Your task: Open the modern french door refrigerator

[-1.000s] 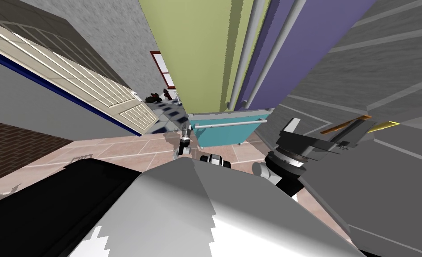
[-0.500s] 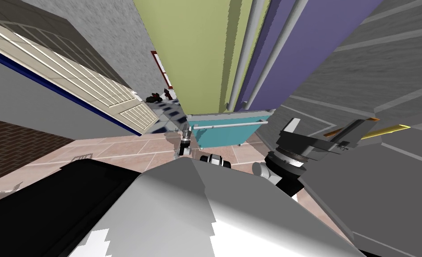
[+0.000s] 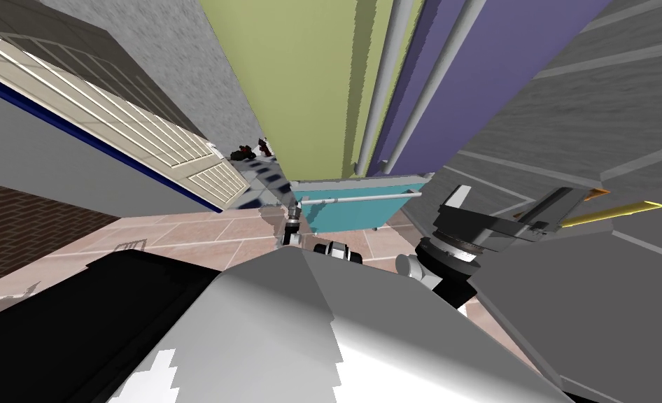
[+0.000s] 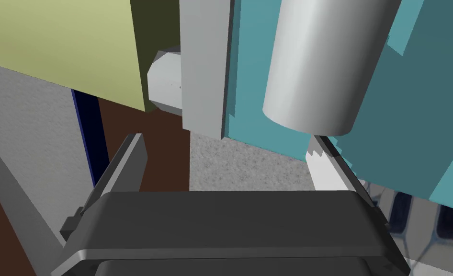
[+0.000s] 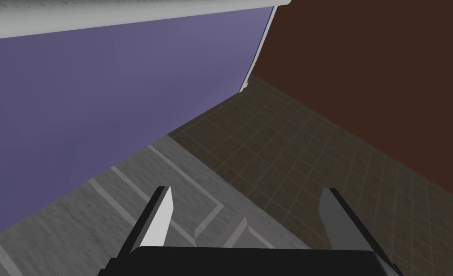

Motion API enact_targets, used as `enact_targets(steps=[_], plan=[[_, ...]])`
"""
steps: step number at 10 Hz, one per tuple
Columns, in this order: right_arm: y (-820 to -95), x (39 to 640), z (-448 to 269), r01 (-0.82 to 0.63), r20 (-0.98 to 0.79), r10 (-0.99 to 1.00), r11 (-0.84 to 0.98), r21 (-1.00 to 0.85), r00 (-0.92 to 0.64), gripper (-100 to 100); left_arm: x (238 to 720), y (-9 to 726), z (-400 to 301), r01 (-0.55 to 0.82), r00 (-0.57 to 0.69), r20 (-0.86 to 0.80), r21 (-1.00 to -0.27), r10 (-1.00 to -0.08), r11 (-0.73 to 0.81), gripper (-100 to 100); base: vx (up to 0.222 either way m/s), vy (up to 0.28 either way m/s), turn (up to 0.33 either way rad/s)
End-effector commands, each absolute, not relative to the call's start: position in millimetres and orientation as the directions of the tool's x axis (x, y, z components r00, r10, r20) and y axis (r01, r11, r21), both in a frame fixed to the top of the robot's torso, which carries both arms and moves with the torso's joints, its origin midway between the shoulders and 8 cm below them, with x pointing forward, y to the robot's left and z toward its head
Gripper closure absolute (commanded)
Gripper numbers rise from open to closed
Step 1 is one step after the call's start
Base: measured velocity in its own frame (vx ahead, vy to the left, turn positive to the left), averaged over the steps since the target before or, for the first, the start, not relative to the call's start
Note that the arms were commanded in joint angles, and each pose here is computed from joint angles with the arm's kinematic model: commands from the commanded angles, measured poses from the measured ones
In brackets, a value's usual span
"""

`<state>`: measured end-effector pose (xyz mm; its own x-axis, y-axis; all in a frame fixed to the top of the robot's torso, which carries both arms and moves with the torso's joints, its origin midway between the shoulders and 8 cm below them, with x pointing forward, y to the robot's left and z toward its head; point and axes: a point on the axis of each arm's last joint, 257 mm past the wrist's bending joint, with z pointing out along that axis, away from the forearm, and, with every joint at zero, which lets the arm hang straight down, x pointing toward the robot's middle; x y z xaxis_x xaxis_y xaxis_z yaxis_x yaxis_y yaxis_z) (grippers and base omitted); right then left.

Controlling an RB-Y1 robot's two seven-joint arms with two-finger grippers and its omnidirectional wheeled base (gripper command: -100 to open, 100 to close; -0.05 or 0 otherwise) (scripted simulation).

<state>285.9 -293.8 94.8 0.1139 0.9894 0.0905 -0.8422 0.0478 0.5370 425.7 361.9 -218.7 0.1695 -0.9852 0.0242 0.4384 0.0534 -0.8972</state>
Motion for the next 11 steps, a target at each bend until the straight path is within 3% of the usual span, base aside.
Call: enact_targets(steps=[1,5,10,11], plan=[[-294,286,95,-0.842,0.090,0.989,0.048,0.537,0.114,0,424,361,-244,0.408,0.187,0.047,-0.912,-0.981,0.034,-100,0.055,-0.033,0.040],[-294,286,95,-0.842,0.090,0.989,0.048,0.537,0.114,0,421,346,-277,0.373,0.211,0.113,-0.928,-0.971,-0.027,-100,0.047,-0.026,0.022],[-294,286,95,-0.842,0.090,0.989,0.048,0.537,0.114,0,437,356,-261,0.379,0.203,0.101,-0.925,-0.974,-0.017,-100,0.008,-0.004,0.013],[-294,286,95,-0.842,0.090,0.989,0.048,0.537,0.114,0,428,353,-268,0.376,0.206,0.101,-0.926,-0.973,-0.017,100,-0.002,0.005,-0.021]])
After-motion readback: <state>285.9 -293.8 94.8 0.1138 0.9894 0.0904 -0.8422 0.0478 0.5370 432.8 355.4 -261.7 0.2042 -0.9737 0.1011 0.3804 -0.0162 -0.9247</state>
